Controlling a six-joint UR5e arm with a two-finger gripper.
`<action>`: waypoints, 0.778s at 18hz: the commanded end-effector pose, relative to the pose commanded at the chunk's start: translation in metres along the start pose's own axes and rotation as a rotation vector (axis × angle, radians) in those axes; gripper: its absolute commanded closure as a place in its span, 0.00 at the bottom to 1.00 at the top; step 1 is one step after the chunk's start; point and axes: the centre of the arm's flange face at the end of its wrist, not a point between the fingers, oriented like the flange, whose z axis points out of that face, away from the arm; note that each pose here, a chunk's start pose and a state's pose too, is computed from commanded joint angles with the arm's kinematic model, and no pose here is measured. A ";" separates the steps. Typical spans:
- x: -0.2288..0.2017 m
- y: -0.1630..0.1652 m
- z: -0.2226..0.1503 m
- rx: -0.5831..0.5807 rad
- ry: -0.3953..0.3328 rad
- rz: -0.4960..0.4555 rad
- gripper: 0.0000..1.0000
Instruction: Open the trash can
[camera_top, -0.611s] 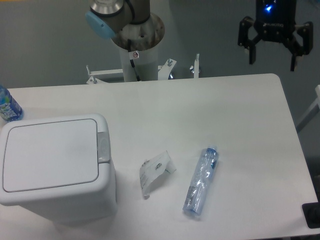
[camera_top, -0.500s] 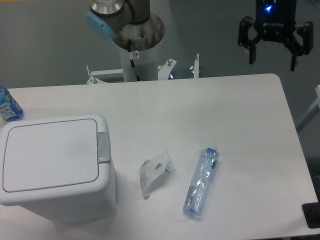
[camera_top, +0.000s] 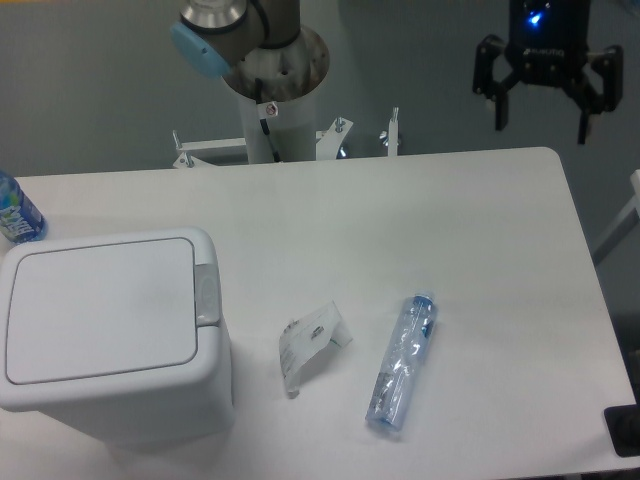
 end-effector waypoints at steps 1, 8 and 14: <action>0.000 -0.003 0.007 0.009 0.017 -0.067 0.00; 0.063 -0.084 0.043 0.051 0.158 -0.378 0.00; 0.105 -0.136 0.056 0.129 0.262 -0.631 0.00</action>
